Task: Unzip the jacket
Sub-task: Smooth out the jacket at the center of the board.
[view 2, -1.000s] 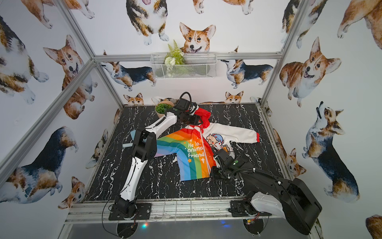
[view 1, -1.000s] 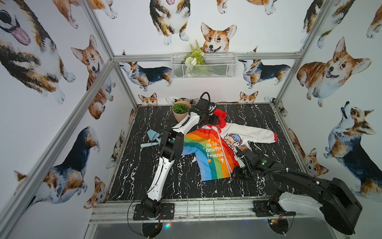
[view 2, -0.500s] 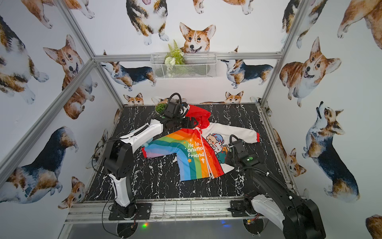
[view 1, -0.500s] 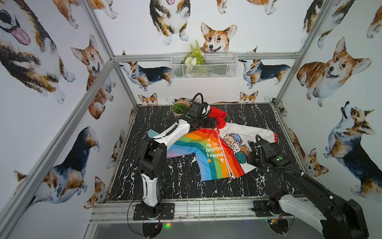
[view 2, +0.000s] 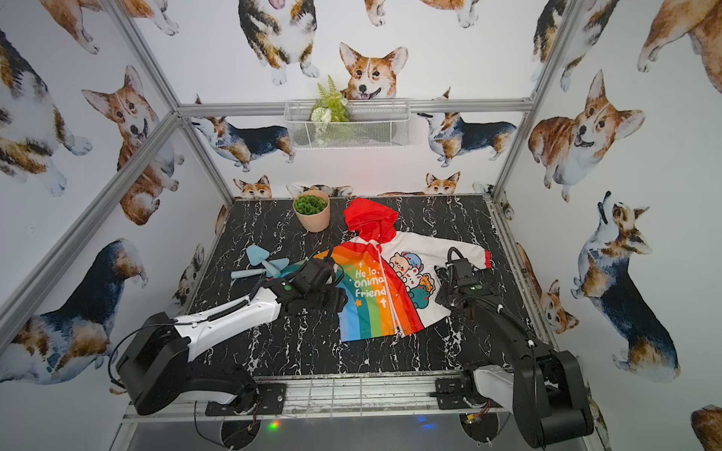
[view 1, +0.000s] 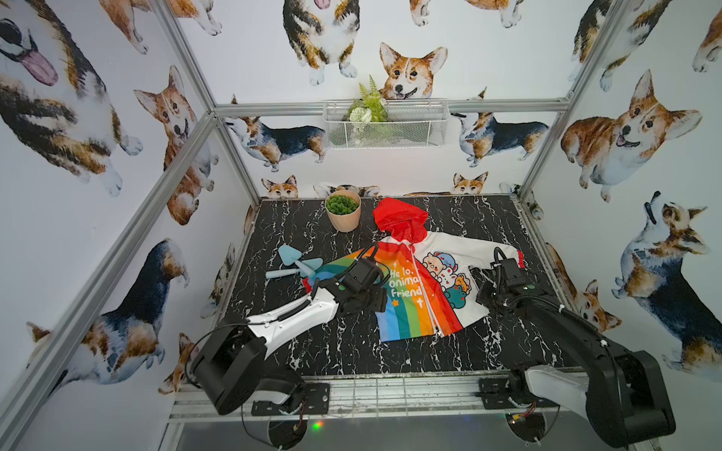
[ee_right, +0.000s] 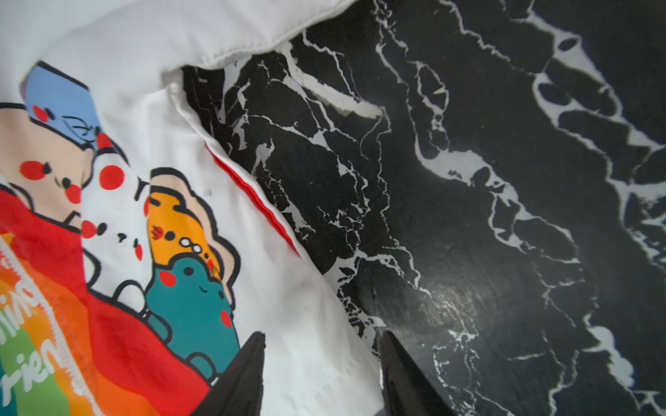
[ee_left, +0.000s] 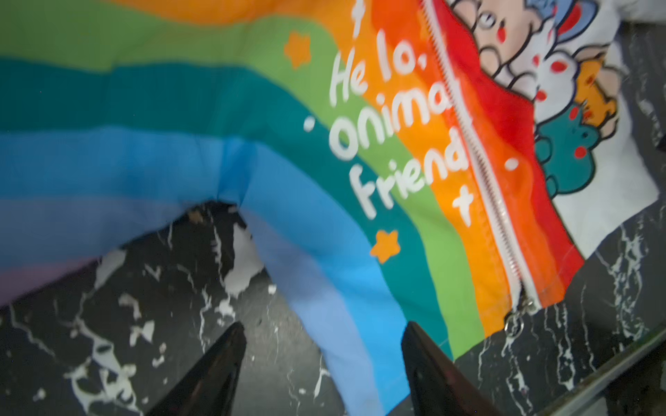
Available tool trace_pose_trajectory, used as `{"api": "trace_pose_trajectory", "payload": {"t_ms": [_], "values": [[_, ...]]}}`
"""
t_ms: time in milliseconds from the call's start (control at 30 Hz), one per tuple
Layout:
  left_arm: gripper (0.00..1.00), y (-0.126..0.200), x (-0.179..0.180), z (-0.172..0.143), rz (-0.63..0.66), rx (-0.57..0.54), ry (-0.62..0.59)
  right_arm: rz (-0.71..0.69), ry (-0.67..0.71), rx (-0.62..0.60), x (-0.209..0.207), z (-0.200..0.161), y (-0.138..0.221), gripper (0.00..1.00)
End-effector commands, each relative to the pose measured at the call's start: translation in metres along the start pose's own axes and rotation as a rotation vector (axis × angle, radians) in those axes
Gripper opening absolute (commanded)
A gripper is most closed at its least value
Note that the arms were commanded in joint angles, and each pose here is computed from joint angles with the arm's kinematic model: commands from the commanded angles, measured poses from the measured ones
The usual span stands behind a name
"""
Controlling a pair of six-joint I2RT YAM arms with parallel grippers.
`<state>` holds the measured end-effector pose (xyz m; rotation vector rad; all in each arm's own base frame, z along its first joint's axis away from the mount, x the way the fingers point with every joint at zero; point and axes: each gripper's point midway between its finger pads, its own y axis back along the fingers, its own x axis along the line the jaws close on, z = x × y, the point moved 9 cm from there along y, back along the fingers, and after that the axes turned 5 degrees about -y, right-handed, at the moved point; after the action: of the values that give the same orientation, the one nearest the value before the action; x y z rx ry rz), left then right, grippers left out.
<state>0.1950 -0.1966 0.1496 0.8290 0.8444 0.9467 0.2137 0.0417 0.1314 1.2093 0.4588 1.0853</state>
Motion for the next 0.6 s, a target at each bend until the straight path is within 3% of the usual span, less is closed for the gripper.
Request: {"api": "trace_pose_trajectory", "payload": {"t_ms": [0, 167, 400, 567], "values": [[0.64, -0.003, 0.014, -0.038, 0.04, 0.065, 0.096, 0.004, 0.014, -0.006, 0.001, 0.005, -0.005, 0.54], [0.54, -0.017, 0.002, -0.059, -0.081, 0.089, 0.12, 0.047, 0.021, 0.013, 0.007, 0.006, -0.004, 0.54], [0.54, -0.031, -0.008, -0.065, -0.143, 0.097, 0.137, 0.083, 0.035, -0.001, 0.009, 0.007, 0.0, 0.54], [0.51, -0.026, -0.005, -0.068, -0.073, 0.098, 0.119, 0.072, 0.036, -0.009, 0.008, 0.007, 0.001, 0.53]]}}
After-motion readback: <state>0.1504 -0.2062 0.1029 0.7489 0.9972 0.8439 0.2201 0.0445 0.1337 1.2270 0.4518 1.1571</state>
